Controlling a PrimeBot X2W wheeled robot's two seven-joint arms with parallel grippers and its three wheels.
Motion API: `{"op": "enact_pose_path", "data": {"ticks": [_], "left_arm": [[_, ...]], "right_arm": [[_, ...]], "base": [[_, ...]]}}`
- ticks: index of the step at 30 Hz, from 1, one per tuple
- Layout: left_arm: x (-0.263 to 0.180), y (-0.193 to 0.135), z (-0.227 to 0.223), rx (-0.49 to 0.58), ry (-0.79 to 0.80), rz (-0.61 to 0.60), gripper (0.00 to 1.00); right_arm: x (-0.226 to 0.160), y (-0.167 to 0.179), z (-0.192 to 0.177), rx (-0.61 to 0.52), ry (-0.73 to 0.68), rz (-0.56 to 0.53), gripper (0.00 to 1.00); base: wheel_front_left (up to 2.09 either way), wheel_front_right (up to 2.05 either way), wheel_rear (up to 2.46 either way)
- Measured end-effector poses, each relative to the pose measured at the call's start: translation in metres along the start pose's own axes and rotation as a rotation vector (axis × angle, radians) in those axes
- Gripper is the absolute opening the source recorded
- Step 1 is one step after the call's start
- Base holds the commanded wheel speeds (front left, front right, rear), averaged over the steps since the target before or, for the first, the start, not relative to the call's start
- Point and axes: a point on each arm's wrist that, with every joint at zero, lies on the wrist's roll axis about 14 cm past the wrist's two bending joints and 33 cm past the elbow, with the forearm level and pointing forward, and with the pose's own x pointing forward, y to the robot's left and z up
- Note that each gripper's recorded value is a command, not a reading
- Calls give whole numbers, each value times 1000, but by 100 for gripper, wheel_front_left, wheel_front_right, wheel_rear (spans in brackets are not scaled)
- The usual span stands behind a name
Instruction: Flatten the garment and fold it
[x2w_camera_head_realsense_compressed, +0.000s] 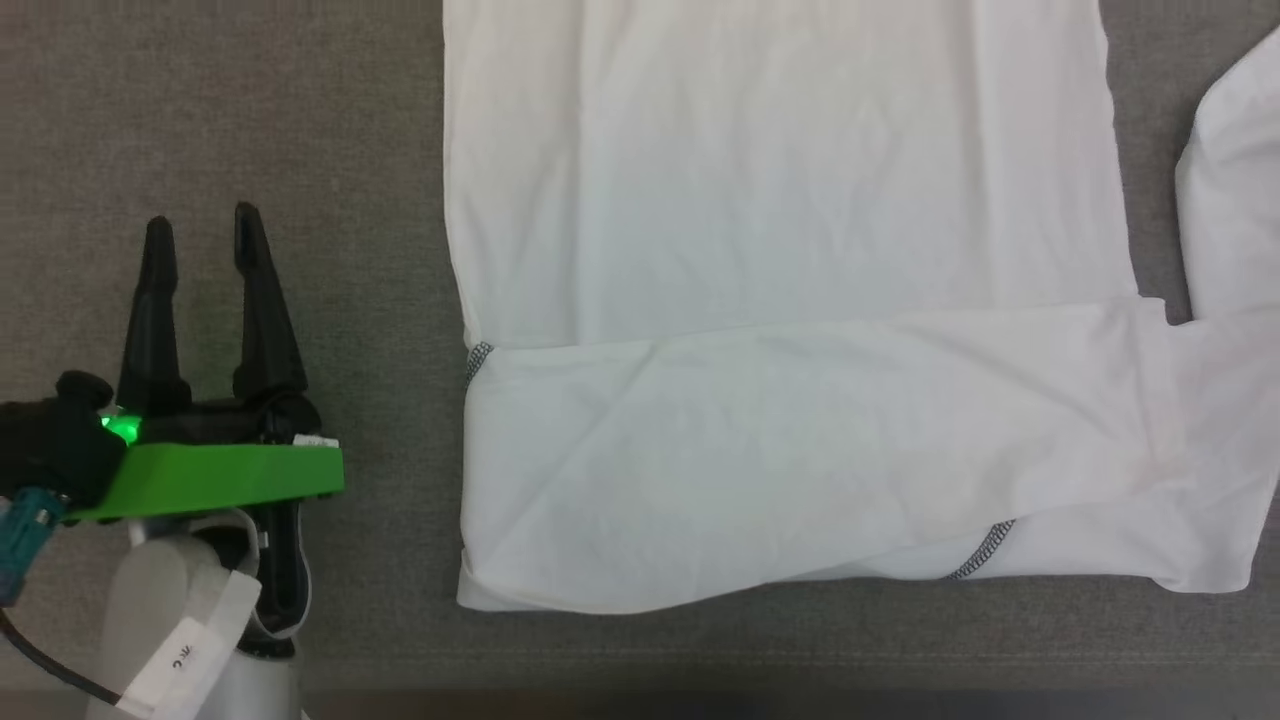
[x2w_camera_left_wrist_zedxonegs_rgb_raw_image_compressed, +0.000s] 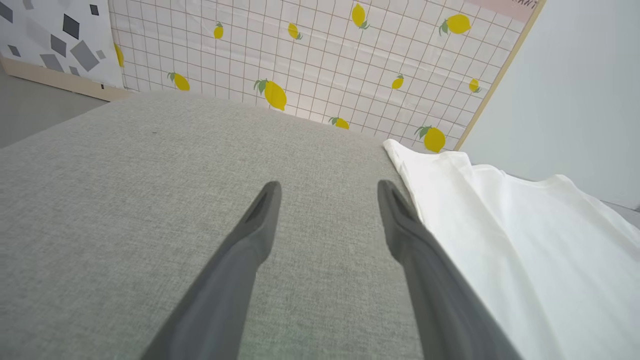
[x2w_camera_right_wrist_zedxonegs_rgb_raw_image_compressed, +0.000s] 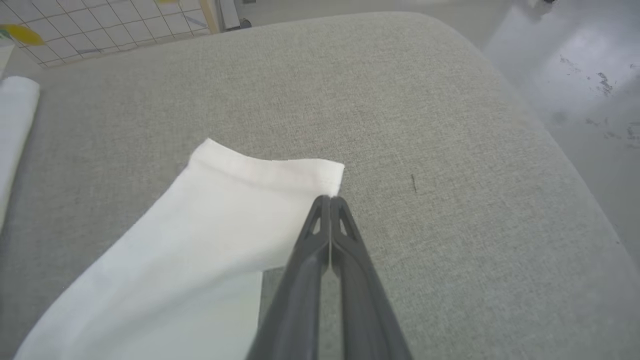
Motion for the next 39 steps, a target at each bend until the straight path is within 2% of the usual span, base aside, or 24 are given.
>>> {"op": "enact_pose_path", "data": {"ticks": [7,13,19,26,33,39], "left_arm": [[-25,-10,20,-15,-8,-7,100],[-46,-17,41,-24,-37,-16,100],[-61,-24,60,-26,-72,-28,100],[-71,-28,77,-25,-108,-33,100],[-79,-21,80,-27,-108,-11,100],[-81,-15,75,-32,-95,9,100]], "right_arm": [[-56,-23,21,-38,-90,1,0],[-111,-10,47,-89,-212,59,0],[-174,49,68,-151,-337,229,0],[-241,141,70,-294,-406,469,0],[-277,226,31,-438,-360,716,0],[-284,273,-23,-512,-239,865,0]], "base": [[0,0,0],[0,0,0],[0,0,0],[0,0,0],[0,0,0],[0,0,0]]}}
